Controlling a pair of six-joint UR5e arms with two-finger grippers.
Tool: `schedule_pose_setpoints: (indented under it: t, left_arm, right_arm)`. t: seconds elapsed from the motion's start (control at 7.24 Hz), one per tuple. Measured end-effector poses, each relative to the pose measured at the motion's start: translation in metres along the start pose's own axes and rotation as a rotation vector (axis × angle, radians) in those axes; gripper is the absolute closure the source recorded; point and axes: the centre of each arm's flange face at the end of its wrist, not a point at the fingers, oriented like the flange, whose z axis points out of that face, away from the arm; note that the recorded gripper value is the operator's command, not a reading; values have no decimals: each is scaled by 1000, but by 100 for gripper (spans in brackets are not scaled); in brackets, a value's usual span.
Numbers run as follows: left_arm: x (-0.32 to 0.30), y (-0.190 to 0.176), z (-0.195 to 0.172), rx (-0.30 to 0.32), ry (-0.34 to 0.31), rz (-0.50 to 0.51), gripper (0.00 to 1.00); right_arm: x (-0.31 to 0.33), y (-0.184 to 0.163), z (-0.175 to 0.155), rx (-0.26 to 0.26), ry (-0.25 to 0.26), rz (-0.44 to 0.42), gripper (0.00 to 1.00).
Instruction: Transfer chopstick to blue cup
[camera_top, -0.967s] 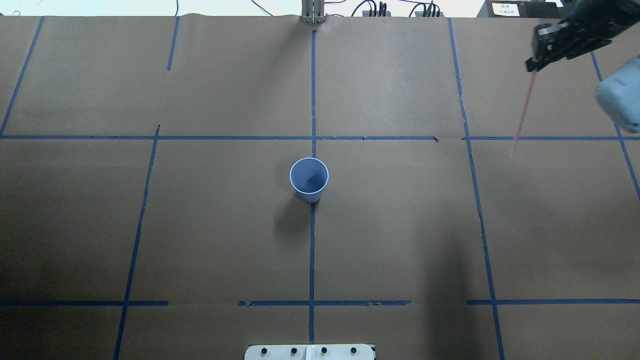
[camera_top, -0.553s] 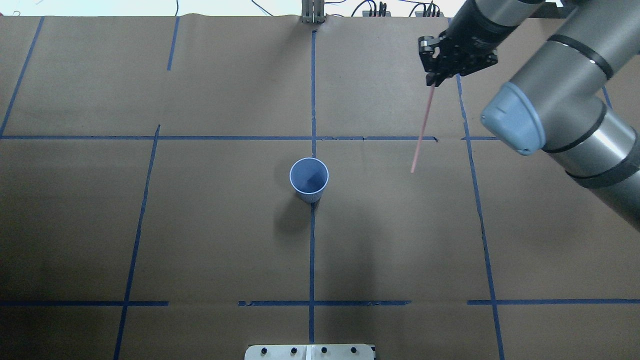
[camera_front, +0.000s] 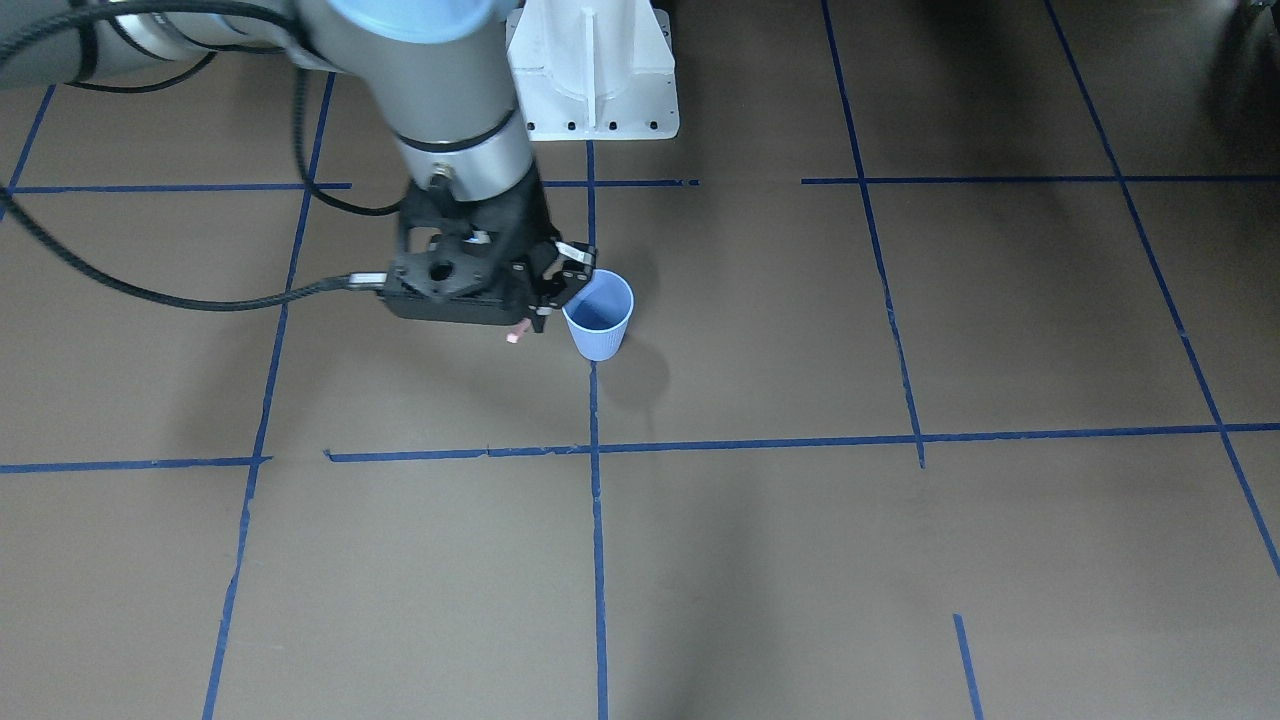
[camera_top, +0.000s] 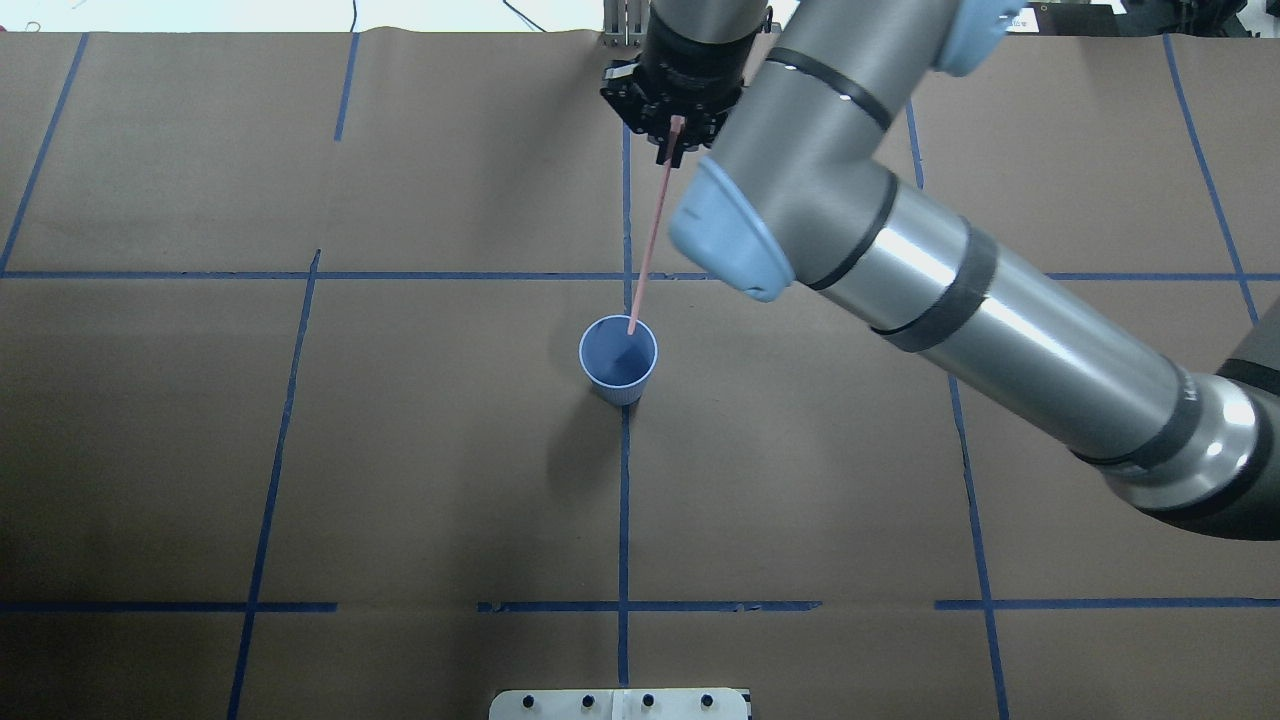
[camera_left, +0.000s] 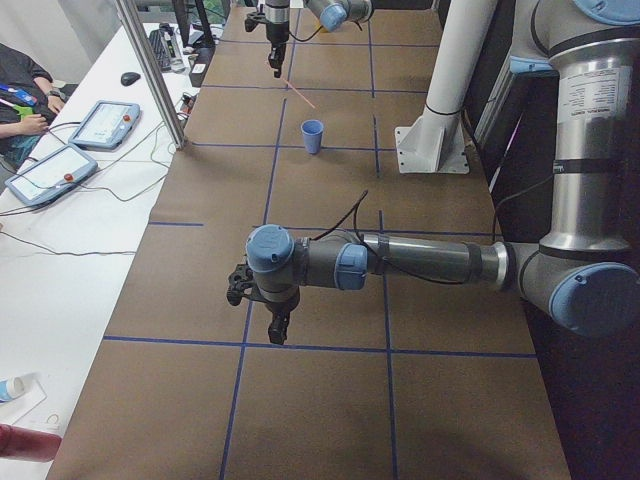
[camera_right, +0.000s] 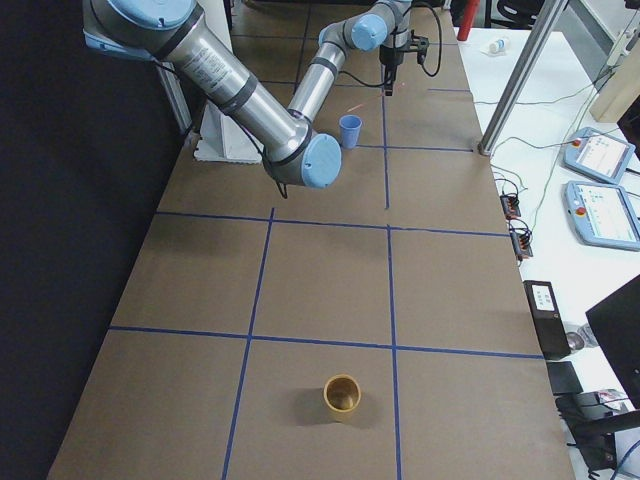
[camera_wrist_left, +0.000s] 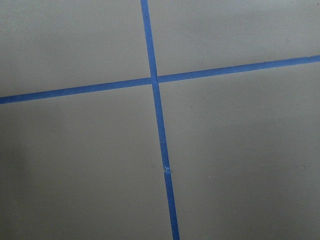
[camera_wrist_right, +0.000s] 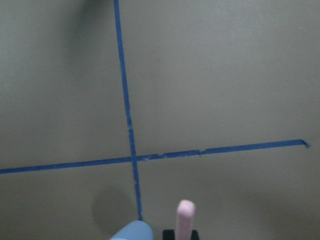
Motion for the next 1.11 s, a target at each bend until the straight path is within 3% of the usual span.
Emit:
schedule_pose_setpoints:
  t: [0.55,1.11]
  left_arm:
    - [0,0,-1,2,-2,0,0]
    - [0,1,0,1,-2,-1,0]
  right_arm:
    - [-26,16,56,27,41,9,100]
    - [-16,20,78,22,66,11,100]
